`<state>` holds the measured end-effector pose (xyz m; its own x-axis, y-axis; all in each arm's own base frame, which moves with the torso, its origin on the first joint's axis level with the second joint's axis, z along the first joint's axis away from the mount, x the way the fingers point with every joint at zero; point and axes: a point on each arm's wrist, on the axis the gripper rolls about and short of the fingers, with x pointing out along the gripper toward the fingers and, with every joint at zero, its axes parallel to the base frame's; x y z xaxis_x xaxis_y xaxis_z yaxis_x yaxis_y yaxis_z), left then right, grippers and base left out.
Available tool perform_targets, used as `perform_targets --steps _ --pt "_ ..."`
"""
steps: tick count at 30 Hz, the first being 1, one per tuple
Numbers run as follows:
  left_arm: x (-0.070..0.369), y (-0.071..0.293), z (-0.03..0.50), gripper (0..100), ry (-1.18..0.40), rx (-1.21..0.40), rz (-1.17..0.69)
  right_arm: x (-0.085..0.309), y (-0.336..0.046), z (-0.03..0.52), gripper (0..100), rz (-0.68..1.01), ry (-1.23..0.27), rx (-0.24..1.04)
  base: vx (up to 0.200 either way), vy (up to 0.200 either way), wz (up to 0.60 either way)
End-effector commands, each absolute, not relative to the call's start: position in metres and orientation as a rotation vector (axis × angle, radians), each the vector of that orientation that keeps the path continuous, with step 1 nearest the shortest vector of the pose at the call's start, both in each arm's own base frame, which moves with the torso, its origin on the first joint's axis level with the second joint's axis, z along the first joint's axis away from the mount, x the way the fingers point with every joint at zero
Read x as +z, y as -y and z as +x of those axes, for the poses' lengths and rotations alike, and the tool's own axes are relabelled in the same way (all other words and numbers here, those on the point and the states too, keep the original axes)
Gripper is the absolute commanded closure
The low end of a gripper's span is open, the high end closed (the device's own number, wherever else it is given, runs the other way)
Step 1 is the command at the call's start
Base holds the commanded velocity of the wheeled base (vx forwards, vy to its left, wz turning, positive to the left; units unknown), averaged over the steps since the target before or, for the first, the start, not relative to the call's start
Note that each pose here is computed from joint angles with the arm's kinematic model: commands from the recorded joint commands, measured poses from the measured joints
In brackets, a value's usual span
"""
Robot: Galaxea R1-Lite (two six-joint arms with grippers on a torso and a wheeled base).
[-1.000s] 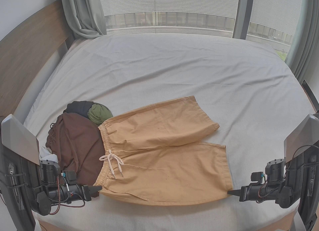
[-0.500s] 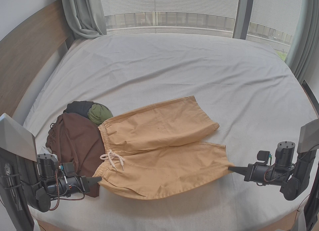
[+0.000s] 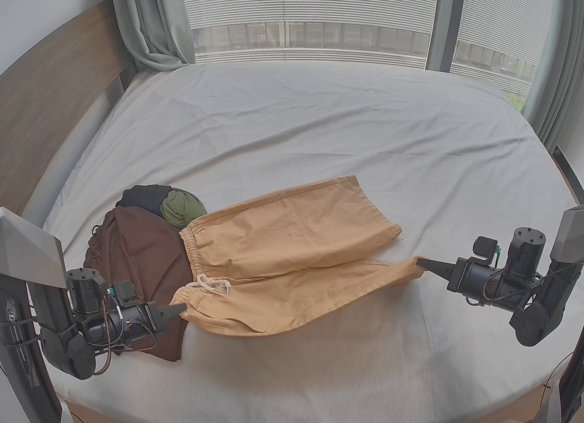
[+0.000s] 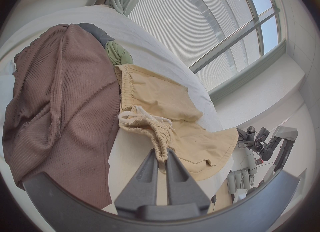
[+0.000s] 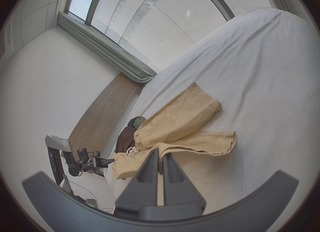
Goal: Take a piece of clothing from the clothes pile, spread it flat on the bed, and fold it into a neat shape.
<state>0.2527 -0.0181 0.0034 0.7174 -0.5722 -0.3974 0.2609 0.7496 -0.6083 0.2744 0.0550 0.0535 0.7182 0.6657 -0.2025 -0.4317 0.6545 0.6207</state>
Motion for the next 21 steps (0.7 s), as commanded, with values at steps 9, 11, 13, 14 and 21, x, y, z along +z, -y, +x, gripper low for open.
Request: perform_targets --steps 9,11,13,14,21 --pt "0.007 0.019 0.262 100 -0.574 -0.471 -0.561 0.068 -0.058 0.290 100 0.571 -0.413 0.655 0.000 0.000 0.00" --pt "0.007 0.018 0.262 100 -0.574 -0.470 -0.560 0.071 -0.058 0.290 100 0.572 -0.416 0.654 0.000 0.000 0.00" --pt "0.007 0.018 0.263 100 -0.572 -0.468 -0.562 0.073 -0.058 0.292 100 0.571 -0.410 0.654 0.000 0.000 0.00" --pt "0.008 0.019 0.263 100 -0.569 -0.468 -0.567 0.074 -0.058 0.293 100 0.570 -0.404 0.656 0.000 0.000 0.00" --pt "0.018 0.021 0.274 100 -0.513 -0.412 -0.622 0.081 -0.059 0.307 100 0.570 -0.400 0.654 0.000 0.000 0.00"
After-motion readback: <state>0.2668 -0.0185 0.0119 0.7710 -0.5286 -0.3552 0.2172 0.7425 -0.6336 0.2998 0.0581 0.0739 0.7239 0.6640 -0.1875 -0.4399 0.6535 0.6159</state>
